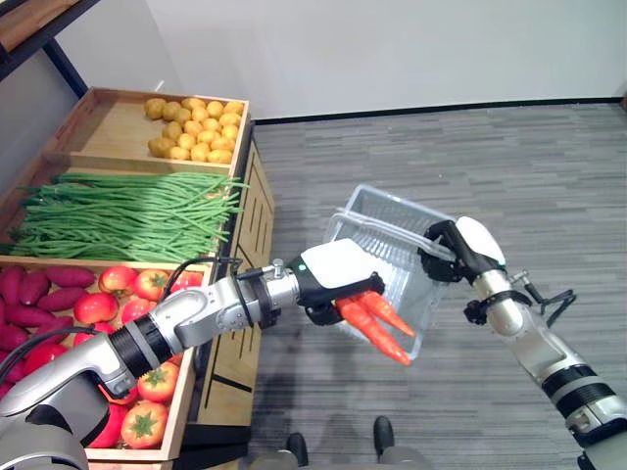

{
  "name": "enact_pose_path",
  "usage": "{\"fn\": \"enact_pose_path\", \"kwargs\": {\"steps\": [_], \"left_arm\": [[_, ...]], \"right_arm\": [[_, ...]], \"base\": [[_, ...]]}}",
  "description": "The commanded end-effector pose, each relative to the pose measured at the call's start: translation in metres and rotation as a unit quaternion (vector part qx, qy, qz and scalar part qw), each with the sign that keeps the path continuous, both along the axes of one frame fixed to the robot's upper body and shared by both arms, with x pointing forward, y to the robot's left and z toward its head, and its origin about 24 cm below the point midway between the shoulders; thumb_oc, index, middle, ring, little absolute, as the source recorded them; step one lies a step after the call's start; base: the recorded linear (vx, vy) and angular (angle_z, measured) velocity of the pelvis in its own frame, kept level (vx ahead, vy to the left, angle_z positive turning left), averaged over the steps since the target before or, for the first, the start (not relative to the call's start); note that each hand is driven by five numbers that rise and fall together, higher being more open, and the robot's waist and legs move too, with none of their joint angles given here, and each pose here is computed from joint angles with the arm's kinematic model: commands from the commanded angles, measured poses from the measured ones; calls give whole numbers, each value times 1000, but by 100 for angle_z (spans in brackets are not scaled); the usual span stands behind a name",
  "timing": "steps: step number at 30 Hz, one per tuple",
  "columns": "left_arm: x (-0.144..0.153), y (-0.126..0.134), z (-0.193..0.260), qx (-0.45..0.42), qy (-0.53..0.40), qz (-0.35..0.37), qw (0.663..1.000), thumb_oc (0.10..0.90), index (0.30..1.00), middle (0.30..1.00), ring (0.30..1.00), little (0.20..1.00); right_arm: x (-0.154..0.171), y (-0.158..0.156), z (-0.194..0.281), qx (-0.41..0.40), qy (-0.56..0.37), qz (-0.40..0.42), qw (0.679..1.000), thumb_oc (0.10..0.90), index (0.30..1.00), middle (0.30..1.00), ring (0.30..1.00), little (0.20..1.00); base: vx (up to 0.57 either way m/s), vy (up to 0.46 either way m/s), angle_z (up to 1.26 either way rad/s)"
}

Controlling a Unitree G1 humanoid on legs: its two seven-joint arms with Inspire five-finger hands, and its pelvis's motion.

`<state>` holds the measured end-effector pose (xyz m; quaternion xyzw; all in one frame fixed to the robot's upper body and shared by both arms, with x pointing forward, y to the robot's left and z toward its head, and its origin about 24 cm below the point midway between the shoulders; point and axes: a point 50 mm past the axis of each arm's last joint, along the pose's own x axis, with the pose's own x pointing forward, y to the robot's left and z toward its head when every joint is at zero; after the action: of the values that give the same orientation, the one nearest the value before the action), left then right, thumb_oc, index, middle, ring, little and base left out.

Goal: Get the vegetables into the basket

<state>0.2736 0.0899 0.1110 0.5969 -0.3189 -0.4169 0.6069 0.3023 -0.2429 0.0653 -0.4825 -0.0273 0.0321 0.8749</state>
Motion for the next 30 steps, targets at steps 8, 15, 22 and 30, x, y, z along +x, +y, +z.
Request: {"fn": "enact_pose_path", "kwargs": {"steps": [8,15,22,30], "left_arm": [[45,43,-25,9,-37,184,982,400,300,300,300,300],[49,57,-46,20,-48,251,967,400,300,300,300,300],[49,46,-61,26,-54,264,963,900,1000,1000,1000,1000],[43,37,-59,40,-58,234,970,900,1000,1000,1000,1000]], "right_arm": [[-2,77,83,256,-162,167,938,400,300,300,300,300],[-33,103,75,330,-125,240,904,400,300,300,300,300],[-37,116,74,347,-114,256,895,400,300,300,300,300],[-34,100,63,323,-106,216,915,400,300,300,300,300]], "base": [[0,0,0],[-6,5,-2],[-8,5,-4],[-6,-17,-2]]}}
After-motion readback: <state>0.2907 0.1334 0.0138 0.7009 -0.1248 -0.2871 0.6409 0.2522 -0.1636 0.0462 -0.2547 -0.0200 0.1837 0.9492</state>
